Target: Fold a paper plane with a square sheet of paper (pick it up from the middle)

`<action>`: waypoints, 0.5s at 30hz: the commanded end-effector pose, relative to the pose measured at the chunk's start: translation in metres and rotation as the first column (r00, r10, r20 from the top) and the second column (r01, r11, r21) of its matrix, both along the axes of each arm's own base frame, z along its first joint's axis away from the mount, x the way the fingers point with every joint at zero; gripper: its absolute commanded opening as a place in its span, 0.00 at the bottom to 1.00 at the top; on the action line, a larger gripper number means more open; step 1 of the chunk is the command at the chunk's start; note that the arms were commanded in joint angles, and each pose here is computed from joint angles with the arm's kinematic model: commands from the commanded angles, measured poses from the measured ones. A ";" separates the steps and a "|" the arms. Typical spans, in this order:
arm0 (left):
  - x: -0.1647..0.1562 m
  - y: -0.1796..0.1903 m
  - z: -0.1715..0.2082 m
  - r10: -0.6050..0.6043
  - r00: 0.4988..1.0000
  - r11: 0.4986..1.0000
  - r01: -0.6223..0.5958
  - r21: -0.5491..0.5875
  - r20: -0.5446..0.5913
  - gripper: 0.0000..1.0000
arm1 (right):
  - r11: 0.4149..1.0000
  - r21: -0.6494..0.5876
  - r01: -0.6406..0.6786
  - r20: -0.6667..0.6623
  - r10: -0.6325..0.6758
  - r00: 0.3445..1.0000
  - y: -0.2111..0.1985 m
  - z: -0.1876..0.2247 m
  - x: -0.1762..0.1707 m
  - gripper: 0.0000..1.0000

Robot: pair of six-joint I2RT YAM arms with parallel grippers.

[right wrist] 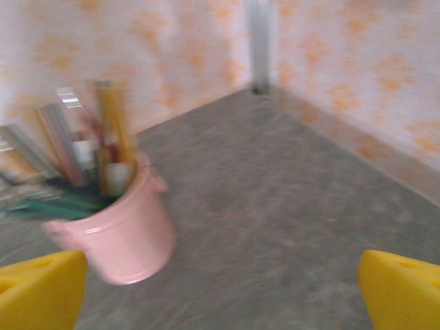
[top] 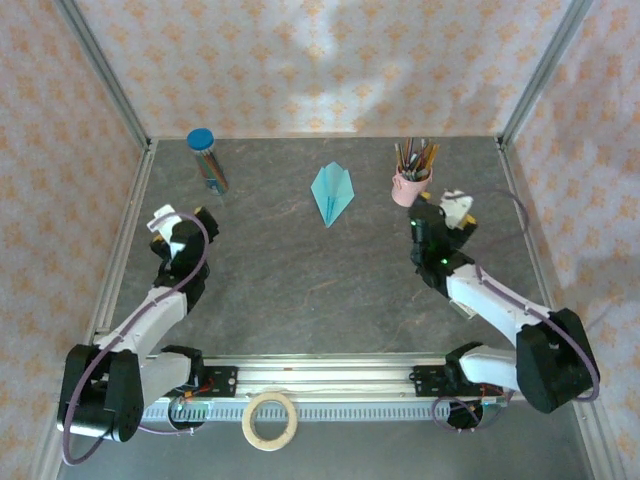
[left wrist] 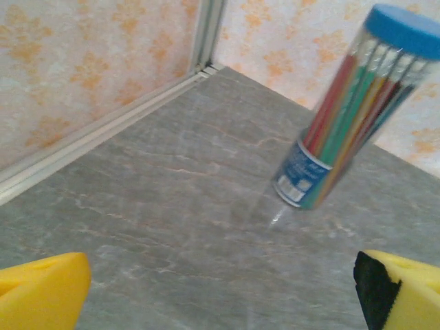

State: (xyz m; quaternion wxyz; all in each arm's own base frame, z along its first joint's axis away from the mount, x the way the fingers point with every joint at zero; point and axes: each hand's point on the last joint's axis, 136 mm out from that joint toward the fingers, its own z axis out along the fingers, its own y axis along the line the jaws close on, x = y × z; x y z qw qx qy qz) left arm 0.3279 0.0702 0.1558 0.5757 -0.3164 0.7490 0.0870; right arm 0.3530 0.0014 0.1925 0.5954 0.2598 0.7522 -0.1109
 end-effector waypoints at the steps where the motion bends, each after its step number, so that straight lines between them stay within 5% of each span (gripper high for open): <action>1: -0.009 0.016 0.015 0.064 0.991 0.991 -0.077 0.109 0.120 0.99 | 0.995 0.021 0.095 0.134 -0.097 0.986 -0.034 0.007 -0.008 1.00; 8: 0.006 0.005 -0.007 -0.067 0.994 0.977 0.047 0.209 0.089 0.99 | 0.999 -0.025 0.031 0.050 -0.029 0.998 -0.049 -0.050 0.008 1.00; 15: 0.031 -0.008 -0.008 -0.210 0.972 0.961 0.186 0.203 0.102 0.99 | 0.987 -0.102 -0.127 0.052 0.132 0.990 -0.030 -0.055 0.021 1.00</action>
